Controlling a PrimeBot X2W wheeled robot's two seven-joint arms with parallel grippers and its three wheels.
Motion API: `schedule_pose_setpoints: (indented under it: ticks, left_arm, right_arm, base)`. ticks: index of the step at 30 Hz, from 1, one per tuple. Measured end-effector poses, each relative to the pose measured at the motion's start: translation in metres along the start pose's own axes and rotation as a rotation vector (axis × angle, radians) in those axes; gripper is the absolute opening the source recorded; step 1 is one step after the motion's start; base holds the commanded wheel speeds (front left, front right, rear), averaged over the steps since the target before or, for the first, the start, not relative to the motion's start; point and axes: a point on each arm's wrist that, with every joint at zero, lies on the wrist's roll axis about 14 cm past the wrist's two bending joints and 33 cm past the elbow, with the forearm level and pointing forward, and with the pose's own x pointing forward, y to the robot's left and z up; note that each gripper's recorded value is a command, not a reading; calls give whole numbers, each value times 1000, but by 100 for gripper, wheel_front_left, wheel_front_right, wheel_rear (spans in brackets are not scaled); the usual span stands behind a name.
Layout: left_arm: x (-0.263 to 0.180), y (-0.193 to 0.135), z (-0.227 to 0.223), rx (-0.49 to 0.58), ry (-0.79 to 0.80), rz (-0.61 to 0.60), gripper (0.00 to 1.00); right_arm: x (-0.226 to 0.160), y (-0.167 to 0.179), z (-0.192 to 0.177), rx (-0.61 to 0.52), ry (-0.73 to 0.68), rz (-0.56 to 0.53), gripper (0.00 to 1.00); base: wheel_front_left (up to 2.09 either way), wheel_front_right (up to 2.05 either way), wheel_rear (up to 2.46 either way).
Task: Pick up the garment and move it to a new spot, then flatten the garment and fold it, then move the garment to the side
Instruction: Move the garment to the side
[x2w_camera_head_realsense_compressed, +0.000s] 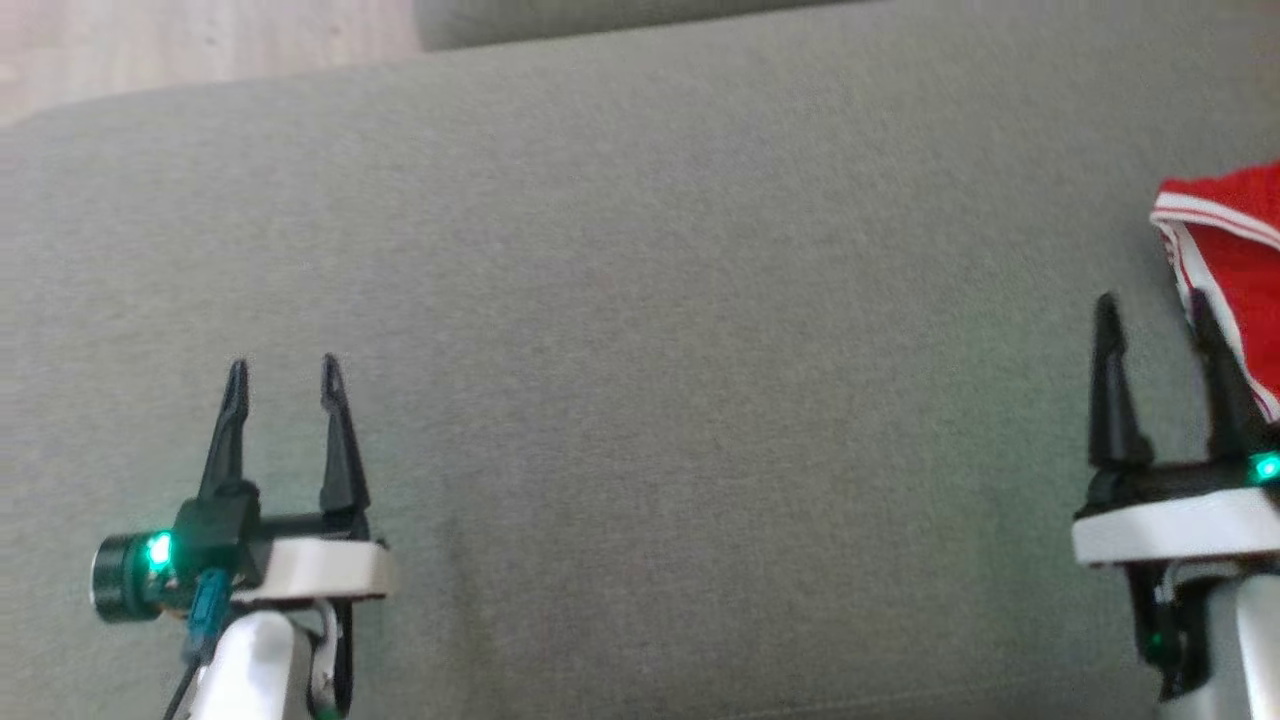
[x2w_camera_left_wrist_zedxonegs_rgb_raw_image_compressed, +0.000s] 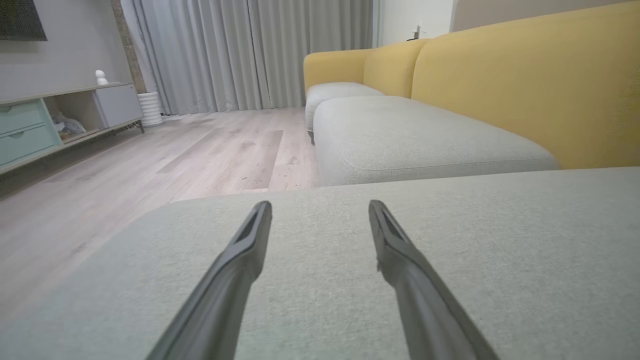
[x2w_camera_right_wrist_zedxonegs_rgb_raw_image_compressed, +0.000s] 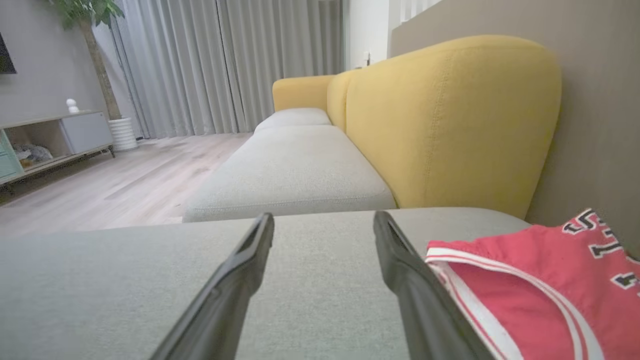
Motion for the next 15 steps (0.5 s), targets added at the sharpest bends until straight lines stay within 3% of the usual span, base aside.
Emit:
schedule_pose_setpoints:
  ticks: [7,15]
  left_arm:
    - [-27,25,7,12,-3,60,100]
    - [-58,26,3,7,23,60,100]
  right_arm:
    - [-11,45,12,43,-8,119,100]
    - [-39,56,3,76,45,134,100]
  base:
    - [0,0,0]
    - [0,0,0]
